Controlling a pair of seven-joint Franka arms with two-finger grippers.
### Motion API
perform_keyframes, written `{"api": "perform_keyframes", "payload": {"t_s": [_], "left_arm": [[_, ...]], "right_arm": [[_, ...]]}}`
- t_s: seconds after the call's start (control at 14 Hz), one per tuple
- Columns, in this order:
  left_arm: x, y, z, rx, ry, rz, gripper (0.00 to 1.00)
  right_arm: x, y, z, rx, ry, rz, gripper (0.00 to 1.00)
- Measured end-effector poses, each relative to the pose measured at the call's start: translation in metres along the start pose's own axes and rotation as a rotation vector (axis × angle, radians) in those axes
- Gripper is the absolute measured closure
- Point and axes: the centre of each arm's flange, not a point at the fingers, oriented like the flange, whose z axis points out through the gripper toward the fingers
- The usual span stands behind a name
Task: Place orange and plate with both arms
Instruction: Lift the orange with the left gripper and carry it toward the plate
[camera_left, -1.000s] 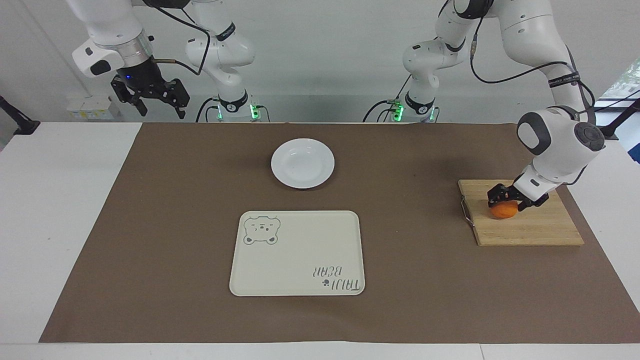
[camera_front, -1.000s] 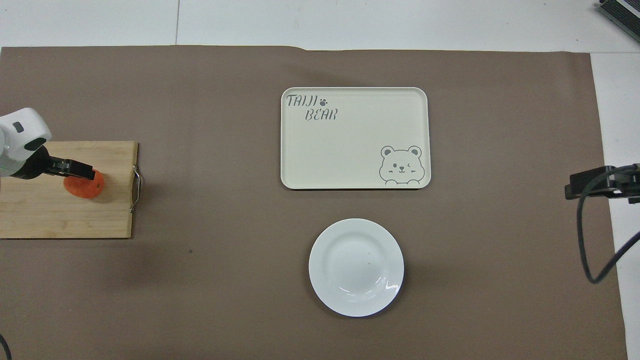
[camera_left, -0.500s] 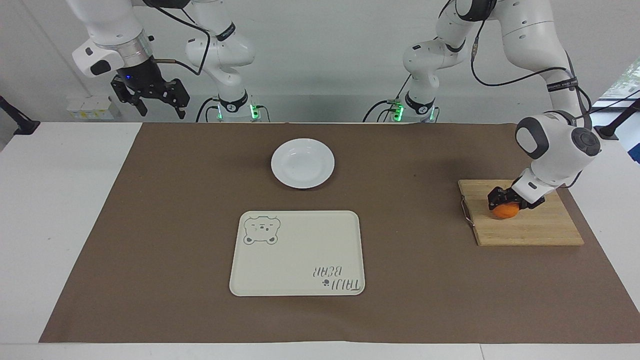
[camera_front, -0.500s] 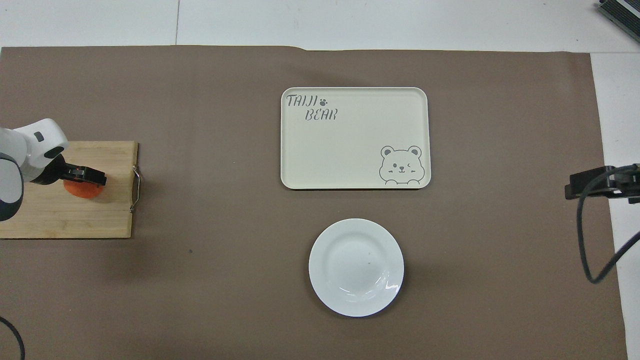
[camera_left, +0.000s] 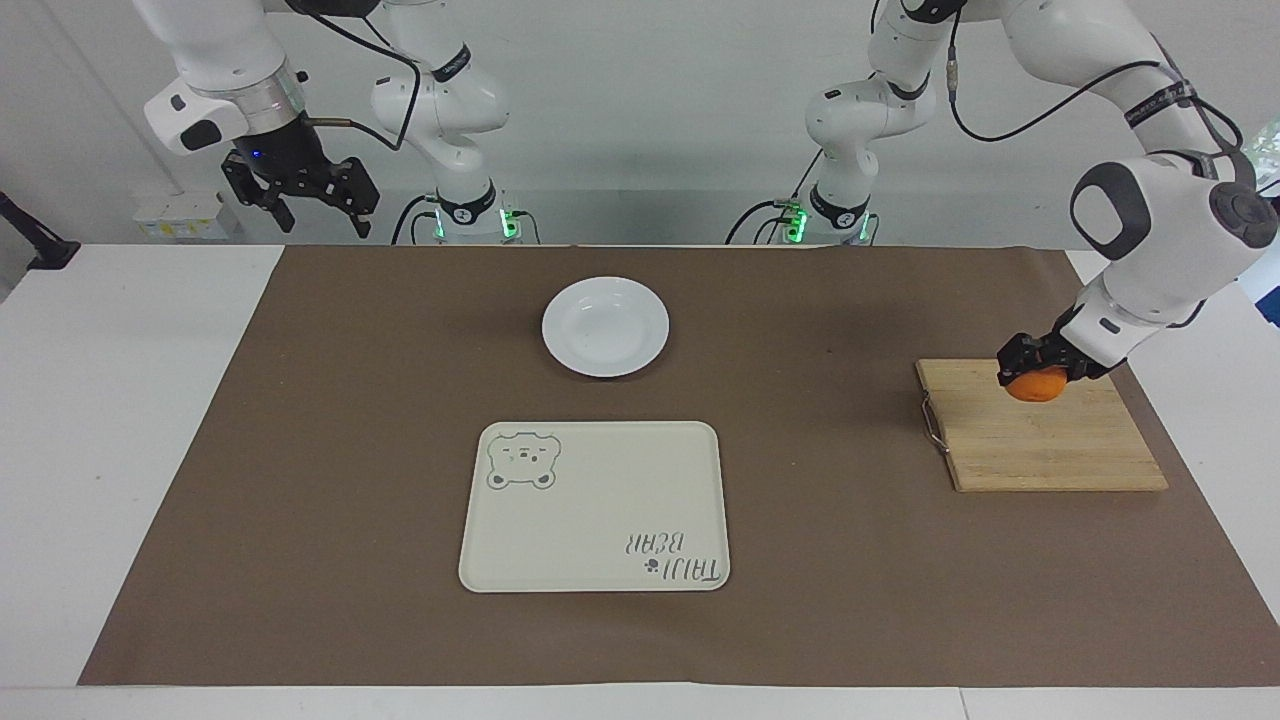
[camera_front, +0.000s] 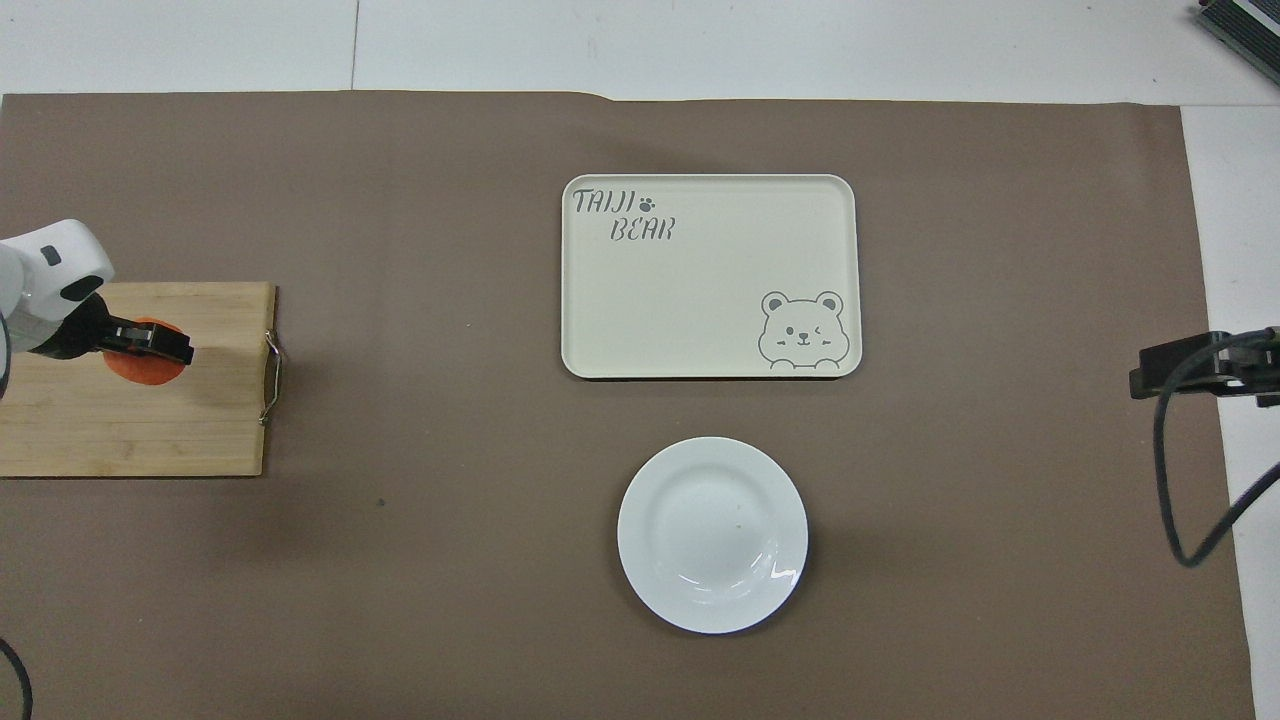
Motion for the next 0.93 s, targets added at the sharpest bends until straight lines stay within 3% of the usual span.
{"api": "perform_keyframes", "payload": {"t_s": [0.43,0.64,0.93], "left_arm": [[-0.032,0.046,-0.102,0.023,-0.015,-0.018,0.24],[-0.029,0.078,-0.104,0.029,-0.011,-0.026,0.24],[-0.025,0.168,-0.095,0.041,-0.02,-0.067,0.24]], "right_arm": [[0.0,0.0,0.0,0.0,0.0,0.0,0.0],[0.0,0.0,0.0,0.0,0.0,0.0,0.0],[0.0,0.0,0.0,0.0,0.0,0.0,0.0]]}}
